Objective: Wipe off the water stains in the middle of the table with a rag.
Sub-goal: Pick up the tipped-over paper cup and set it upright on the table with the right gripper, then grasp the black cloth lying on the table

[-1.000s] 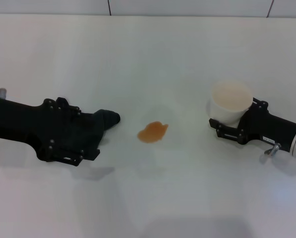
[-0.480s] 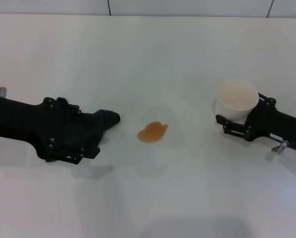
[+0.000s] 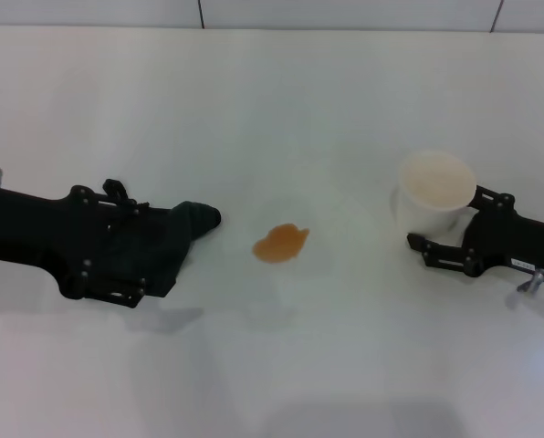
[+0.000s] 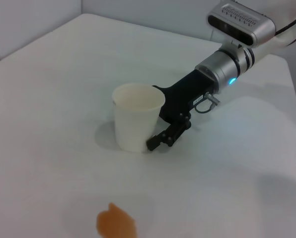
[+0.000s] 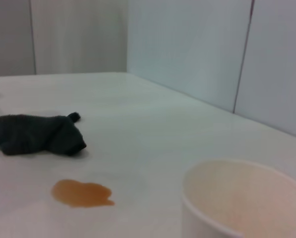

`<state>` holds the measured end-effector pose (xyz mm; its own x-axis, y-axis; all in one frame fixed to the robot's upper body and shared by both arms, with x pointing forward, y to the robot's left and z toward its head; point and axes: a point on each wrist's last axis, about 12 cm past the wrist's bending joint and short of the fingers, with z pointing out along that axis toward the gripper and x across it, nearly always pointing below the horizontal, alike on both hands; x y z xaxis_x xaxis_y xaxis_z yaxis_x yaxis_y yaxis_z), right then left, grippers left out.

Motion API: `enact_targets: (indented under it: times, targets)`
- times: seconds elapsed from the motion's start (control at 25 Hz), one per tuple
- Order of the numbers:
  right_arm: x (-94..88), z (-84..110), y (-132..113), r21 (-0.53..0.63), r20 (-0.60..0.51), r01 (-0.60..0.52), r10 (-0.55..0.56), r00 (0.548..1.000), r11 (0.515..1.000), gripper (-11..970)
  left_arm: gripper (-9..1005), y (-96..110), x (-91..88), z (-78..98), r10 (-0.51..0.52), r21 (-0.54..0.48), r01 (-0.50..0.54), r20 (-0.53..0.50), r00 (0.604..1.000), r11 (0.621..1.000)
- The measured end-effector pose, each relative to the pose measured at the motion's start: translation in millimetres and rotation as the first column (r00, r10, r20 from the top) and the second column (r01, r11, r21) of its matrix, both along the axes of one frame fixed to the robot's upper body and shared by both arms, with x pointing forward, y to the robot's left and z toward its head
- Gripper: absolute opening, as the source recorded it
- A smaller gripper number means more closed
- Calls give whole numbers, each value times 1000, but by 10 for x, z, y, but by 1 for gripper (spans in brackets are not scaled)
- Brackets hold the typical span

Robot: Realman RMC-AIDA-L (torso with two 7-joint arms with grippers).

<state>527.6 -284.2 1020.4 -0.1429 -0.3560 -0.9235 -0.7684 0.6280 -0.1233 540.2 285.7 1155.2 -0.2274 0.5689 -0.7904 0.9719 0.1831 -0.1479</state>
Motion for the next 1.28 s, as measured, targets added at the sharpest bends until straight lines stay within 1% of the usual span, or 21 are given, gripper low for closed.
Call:
enact_targets:
  times: [0.16,0.32,0.56,0.76,0.88,1.04,1.08,1.12,1.24,1.28]
  targets:
    - [-42,61,-51,-16,-6,-11,10,1000,1000,825,674,21,-26,-7,9,2,-9,4,1000,1000]
    - [-43,141,-86,-47,-19,-28,27,999,999,824,673,42,-45,-8,17,4,-17,10,1000,1000]
    - [-54,243,-222,-96,-57,-18,13,998,995,823,671,59,-69,-6,26,-16,-26,13,1000,1000]
    - [-80,450,-332,-105,-60,-36,30,998,994,823,669,160,-103,-9,63,-31,-62,17,998,998]
    - [-96,574,-386,-137,-97,-54,41,994,989,822,667,213,-123,-15,83,-37,-83,17,996,996]
    - [-94,754,-432,-196,-161,-81,49,986,977,821,666,231,-121,-9,91,-38,-90,20,996,995]
    - [-94,754,-432,-196,-161,-81,49,986,977,821,666,240,-119,-5,94,-38,-93,20,995,995]
    - [-75,860,-454,-219,-185,-91,50,982,971,821,665,251,-118,0,99,-39,-98,21,995,994]
    - [-67,1021,-489,-210,-196,-105,63,979,972,821,664,291,-111,14,116,-39,-115,24,993,993]
    - [-66,1104,-506,-203,-192,-109,70,979,973,820,664,297,-110,17,118,-38,-117,24,993,992]
